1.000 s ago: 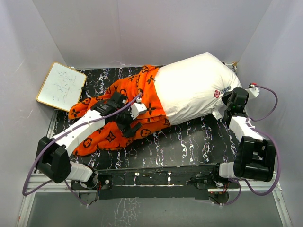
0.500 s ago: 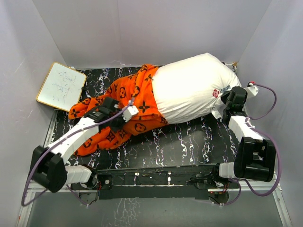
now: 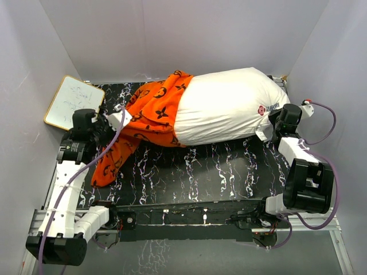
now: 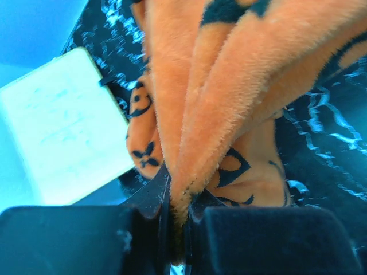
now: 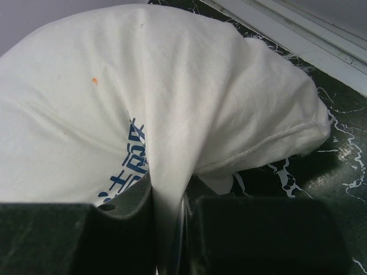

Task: Remove the pillowcase from the pillow
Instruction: Remove the pillow from the pillowcase, then pick up the pillowcase at the center of the board.

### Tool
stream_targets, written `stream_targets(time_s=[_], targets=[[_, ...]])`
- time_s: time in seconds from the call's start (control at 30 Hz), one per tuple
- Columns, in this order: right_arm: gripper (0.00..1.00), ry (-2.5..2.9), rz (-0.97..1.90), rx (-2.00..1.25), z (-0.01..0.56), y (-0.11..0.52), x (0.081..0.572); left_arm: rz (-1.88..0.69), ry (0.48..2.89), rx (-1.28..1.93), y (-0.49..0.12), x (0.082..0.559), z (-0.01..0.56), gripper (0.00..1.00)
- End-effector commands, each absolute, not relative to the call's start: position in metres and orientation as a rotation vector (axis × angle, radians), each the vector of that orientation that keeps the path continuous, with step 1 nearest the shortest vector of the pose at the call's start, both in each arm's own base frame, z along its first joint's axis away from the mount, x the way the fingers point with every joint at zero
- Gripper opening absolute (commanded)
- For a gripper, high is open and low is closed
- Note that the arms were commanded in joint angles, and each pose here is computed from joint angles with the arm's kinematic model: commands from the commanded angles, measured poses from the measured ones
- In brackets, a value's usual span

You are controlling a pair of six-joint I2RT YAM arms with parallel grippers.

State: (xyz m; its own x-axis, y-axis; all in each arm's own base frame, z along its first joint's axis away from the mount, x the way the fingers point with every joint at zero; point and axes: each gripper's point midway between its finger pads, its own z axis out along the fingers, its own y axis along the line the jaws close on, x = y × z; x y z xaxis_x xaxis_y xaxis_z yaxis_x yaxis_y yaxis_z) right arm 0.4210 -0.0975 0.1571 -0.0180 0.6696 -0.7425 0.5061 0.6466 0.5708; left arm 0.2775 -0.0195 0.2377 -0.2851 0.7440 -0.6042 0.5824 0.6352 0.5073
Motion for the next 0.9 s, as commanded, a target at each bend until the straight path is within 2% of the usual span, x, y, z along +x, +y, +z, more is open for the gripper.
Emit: stream_targets(time_s=[0.0, 0.17, 0.27, 0.43, 0.57, 0.7, 0.87], targets=[[0.08, 1.612, -0.036, 1.132, 0.14, -0.153, 0.402, 0.701, 1.982, 0.78, 0.08, 0.291, 0.305, 0.0], [0.08, 1.61, -0.005, 1.164, 0.133, -0.151, 0.4, 0.811, 1.911, 0.413, 0.171, 0.315, 0.388, 0.0], [0.08, 1.612, 0.032, 1.167, 0.129, -0.146, 0.4, 0.653, 1.834, 0.272, 0.188, 0.325, 0.442, 0.0], [0.08, 1.611, 0.07, 1.147, 0.132, -0.137, 0.397, 0.226, 1.638, 0.284, 0.12, 0.343, 0.509, 0.0], [0.08, 1.61, 0.105, 1.118, 0.138, -0.128, 0.394, 0.024, 1.397, 0.336, 0.073, 0.336, 0.574, 0.0], [0.08, 1.619, 0.14, 1.066, 0.143, -0.118, 0.397, -0.029, 1.213, 0.391, 0.04, 0.308, 0.632, 0.0], [0.08, 1.615, 0.152, 1.021, 0.156, -0.111, 0.4, -0.082, 1.19, 0.386, 0.033, 0.305, 0.636, 0.0]])
